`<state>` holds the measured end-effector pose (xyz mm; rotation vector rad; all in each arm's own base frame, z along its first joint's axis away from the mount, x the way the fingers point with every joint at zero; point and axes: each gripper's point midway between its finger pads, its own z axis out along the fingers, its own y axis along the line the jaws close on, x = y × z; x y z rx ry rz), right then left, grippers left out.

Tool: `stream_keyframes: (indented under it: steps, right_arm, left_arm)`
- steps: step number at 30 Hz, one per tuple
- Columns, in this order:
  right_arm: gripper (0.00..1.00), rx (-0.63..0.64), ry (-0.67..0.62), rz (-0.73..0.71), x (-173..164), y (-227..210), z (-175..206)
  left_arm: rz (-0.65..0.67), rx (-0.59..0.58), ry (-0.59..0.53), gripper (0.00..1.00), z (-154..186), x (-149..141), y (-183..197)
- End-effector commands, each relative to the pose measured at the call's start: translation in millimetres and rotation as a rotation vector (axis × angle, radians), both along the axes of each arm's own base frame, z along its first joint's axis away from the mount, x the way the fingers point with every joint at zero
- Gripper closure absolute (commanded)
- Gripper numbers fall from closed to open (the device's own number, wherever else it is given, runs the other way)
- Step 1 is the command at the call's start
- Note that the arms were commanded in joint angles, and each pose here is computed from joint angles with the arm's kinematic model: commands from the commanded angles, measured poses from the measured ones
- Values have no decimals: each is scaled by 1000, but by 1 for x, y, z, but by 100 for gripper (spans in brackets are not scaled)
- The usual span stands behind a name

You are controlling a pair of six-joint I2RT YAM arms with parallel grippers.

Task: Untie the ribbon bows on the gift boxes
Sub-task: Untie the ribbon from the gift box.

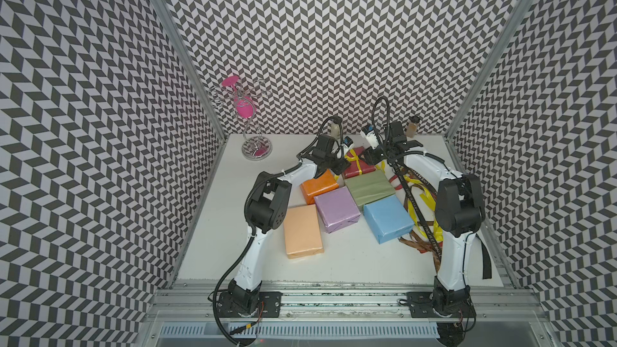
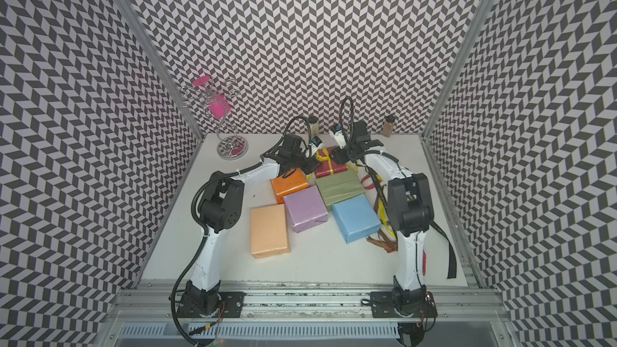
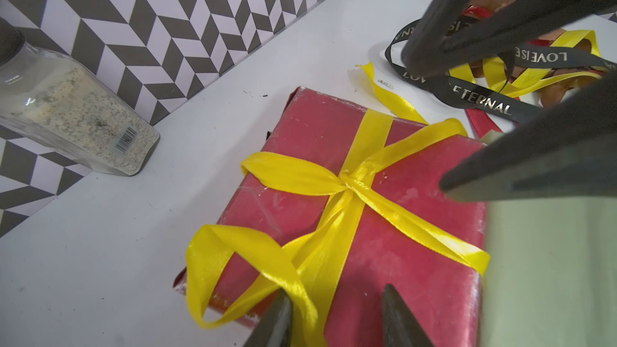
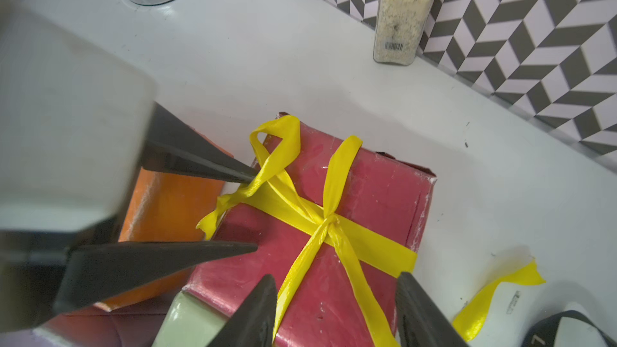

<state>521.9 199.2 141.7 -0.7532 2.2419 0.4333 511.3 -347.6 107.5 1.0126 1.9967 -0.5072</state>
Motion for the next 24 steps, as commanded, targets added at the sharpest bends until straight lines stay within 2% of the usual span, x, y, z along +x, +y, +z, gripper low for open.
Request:
stream_keyframes:
  steps: [1,14,20,24]
  right_arm:
    - [45,14,29,14,-5,11,-14]
    - [48,5,74,12,-12,25,-39]
    - [60,-5,79,-6,-9,25,-49]
    - [75,-16,80,-11,-9,23,-53]
  left_arm:
    - [-1,29,89,56,-19,-11,5]
    - [3,9,97,56,-19,-12,9]
    - [5,3,99,56,-20,-12,9]
    - [8,1,103,56,-21,-11,10]
